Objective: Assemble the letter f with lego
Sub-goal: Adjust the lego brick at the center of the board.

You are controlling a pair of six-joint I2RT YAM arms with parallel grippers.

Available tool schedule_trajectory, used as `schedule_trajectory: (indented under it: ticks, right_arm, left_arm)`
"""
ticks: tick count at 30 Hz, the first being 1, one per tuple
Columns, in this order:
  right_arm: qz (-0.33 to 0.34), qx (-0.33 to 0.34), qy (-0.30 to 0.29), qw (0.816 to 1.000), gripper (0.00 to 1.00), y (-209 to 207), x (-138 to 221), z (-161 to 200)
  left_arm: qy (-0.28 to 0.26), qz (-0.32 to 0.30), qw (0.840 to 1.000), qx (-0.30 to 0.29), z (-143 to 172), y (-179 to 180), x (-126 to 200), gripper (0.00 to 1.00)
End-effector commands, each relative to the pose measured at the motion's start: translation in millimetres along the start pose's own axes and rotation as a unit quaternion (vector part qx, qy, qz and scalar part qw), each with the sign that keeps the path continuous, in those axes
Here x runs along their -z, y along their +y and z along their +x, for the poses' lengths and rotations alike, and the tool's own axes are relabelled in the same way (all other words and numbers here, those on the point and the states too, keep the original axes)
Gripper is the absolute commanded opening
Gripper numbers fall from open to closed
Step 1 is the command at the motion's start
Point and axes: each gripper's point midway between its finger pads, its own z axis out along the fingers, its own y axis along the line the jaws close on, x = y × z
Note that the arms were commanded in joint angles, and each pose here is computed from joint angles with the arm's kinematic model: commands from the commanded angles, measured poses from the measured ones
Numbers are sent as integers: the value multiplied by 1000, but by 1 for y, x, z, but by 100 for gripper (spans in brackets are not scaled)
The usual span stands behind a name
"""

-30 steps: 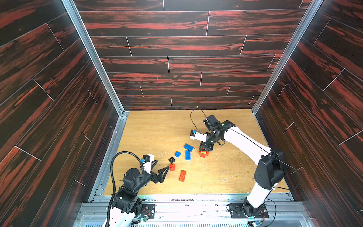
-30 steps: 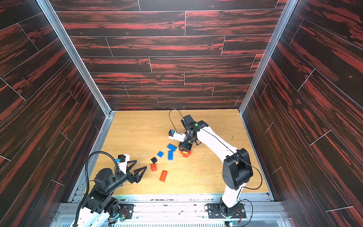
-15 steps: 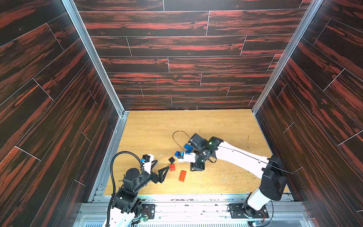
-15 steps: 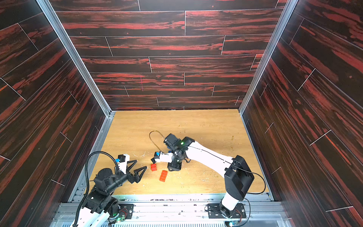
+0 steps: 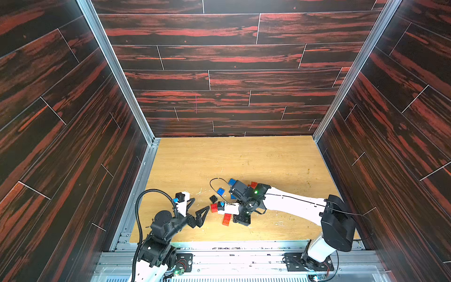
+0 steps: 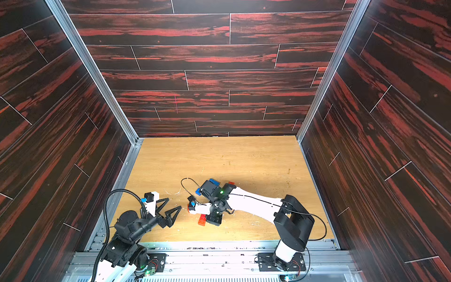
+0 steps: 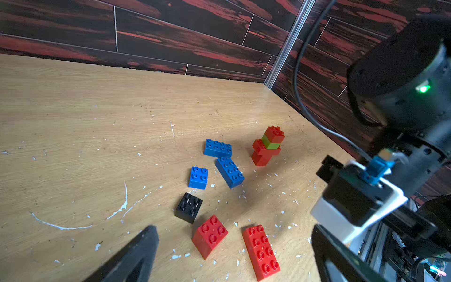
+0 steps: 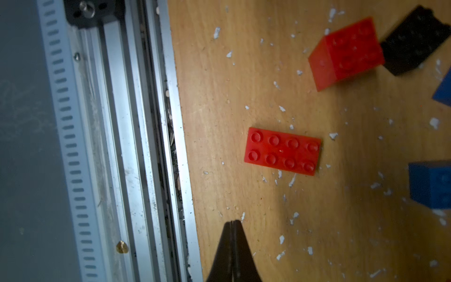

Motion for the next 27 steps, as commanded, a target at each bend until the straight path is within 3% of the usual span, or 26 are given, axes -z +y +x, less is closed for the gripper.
schedule_trajectory:
  ticks: [1,17,27]
  right_arm:
    - [-14,1,-28,1000,0,8,-7,-12]
    - [-43,0,-98,994,0,20,-37,-32]
    - [-45,-16,-105,993,0,18,-54,-31]
  left_arm:
    - [8,-3,1000,4,6,2,-1,100]
    - [8,-3,1000,4,5,2,-1,100]
    - [8,-3,1000,3,5,2,-1,100]
